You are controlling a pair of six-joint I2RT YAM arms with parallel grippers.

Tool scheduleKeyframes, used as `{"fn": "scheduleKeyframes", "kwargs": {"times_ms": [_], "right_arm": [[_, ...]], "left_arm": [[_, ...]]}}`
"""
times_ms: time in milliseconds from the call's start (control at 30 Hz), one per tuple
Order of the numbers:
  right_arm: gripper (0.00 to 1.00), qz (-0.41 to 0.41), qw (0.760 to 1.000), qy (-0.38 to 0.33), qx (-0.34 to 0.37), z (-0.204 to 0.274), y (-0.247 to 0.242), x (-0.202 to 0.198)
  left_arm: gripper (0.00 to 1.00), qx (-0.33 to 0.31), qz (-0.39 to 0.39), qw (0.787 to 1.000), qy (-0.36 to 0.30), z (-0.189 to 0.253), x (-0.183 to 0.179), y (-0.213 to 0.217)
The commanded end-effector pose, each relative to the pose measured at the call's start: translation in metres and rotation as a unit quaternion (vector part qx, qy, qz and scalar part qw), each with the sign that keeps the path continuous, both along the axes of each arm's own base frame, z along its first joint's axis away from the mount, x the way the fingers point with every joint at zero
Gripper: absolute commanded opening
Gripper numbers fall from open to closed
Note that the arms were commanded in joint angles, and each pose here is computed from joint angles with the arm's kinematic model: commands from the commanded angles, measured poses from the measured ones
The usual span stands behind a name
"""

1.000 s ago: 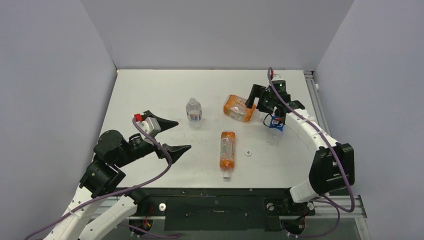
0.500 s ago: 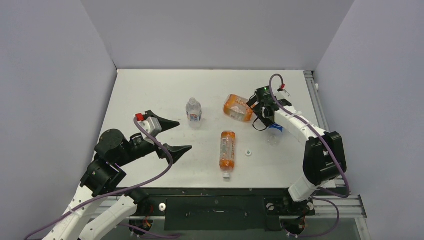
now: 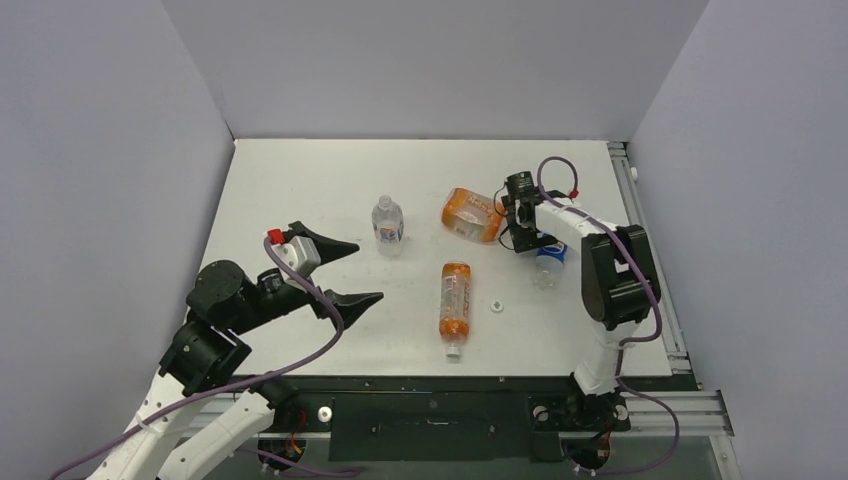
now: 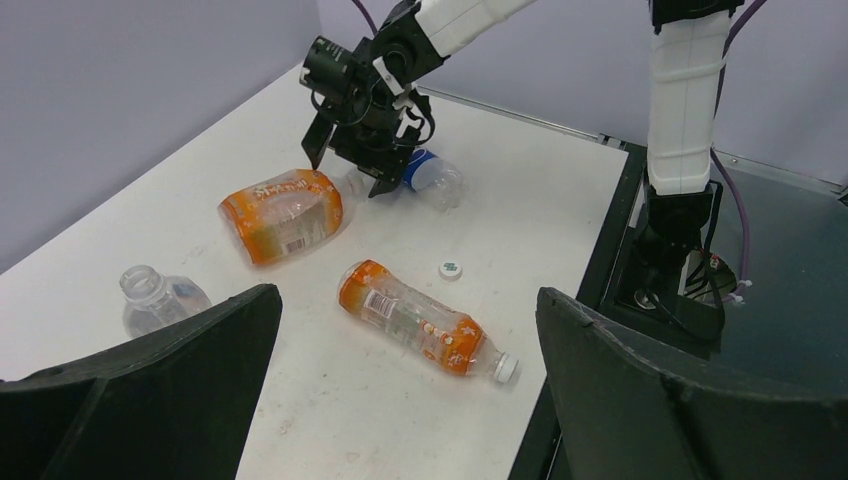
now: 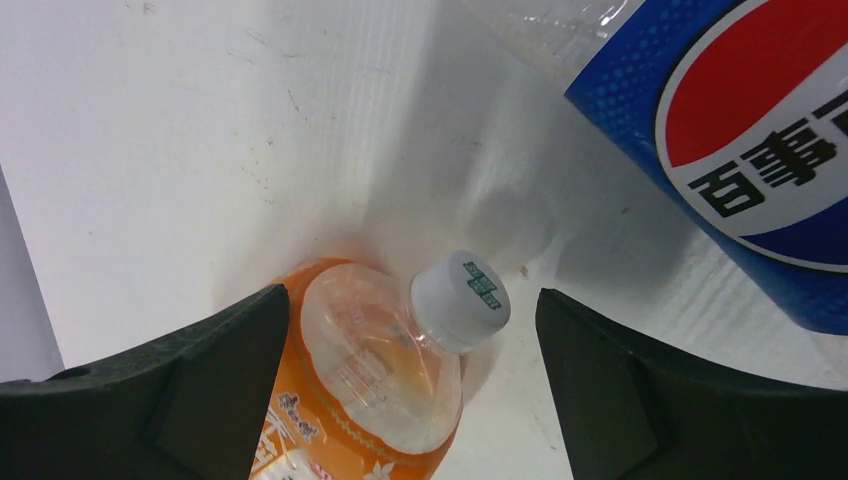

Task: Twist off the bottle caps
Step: Pick up the plastic bottle at the center of the board.

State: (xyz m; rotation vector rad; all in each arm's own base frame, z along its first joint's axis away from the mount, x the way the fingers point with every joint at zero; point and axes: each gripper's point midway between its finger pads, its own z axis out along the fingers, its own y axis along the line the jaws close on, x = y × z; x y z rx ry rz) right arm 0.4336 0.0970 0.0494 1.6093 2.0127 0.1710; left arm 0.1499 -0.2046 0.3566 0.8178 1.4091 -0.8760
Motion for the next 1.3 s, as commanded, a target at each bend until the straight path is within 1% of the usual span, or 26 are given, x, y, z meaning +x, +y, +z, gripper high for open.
{"fn": "scheduleKeyframes", "kwargs": {"times_ms": [0, 267, 467, 700, 767, 800, 833, 867, 967, 1000, 1033, 1067, 1100, 1200, 1267], "right_arm": [[0.88, -0.055, 0.997, -0.029, 0.039, 0.013, 0.016, 0.019], [0.88, -0.09, 0.995, -0.031, 0.039, 0.01, 0.027, 0.028], [0.78, -0.103, 0.994, -0.023, 0.04, 0.004, 0.031, 0.032], [0.75, -0.104, 0.994, 0.004, 0.019, -0.007, 0.026, 0.035], [0.69, -0.101, 0.995, 0.005, 0.016, -0.008, 0.025, 0.039], [0.61, -0.099, 0.995, 0.002, 0.016, -0.007, 0.026, 0.042], [0.57, -0.095, 0.995, 0.006, 0.012, -0.01, 0.025, 0.043], [0.51, -0.094, 0.996, 0.007, 0.012, -0.011, 0.025, 0.044], [0.38, -0.088, 0.996, 0.012, 0.007, -0.018, 0.025, 0.041], [0.3, -0.086, 0.996, 0.013, 0.006, -0.02, 0.025, 0.041], [0.26, -0.084, 0.996, 0.013, 0.005, -0.02, 0.024, 0.04], [0.19, -0.082, 0.997, 0.011, 0.005, -0.021, 0.023, 0.041], [0.16, -0.078, 0.997, 0.006, 0.003, -0.019, 0.021, 0.042], [0.13, -0.07, 0.997, -0.019, -0.005, -0.005, 0.016, 0.047], [0.1, -0.064, 0.996, -0.056, -0.001, 0.02, 0.014, 0.056]], "left_arm": [[0.97, -0.017, 0.0, 0.999, -0.029, 0.016, -0.003, 0.002], [0.96, -0.013, 0.013, 0.999, -0.033, 0.013, 0.0, 0.006], [0.97, -0.01, 0.022, 0.999, -0.036, 0.012, 0.001, 0.009], [0.97, -0.009, 0.025, 0.999, -0.039, 0.015, -0.001, 0.012], [0.97, -0.009, 0.026, 0.999, -0.039, 0.016, -0.002, 0.013], [0.97, -0.009, 0.026, 0.999, -0.039, 0.016, -0.002, 0.013], [0.97, -0.009, 0.028, 0.999, -0.039, 0.016, -0.002, 0.013], [0.97, -0.008, 0.028, 0.999, -0.038, 0.014, -0.001, 0.013], [0.97, -0.007, 0.027, 0.999, -0.037, 0.013, -0.002, 0.014], [0.96, -0.007, 0.028, 0.999, -0.037, 0.013, -0.002, 0.014], [0.96, -0.007, 0.027, 0.999, -0.036, 0.013, -0.002, 0.013], [0.96, -0.006, 0.027, 0.999, -0.035, 0.013, -0.001, 0.013], [0.97, -0.006, 0.028, 0.999, -0.036, 0.014, -0.001, 0.013], [0.97, -0.006, 0.027, 0.999, -0.035, 0.015, -0.001, 0.013], [0.97, -0.006, 0.025, 0.999, -0.036, 0.016, -0.001, 0.012]]}}
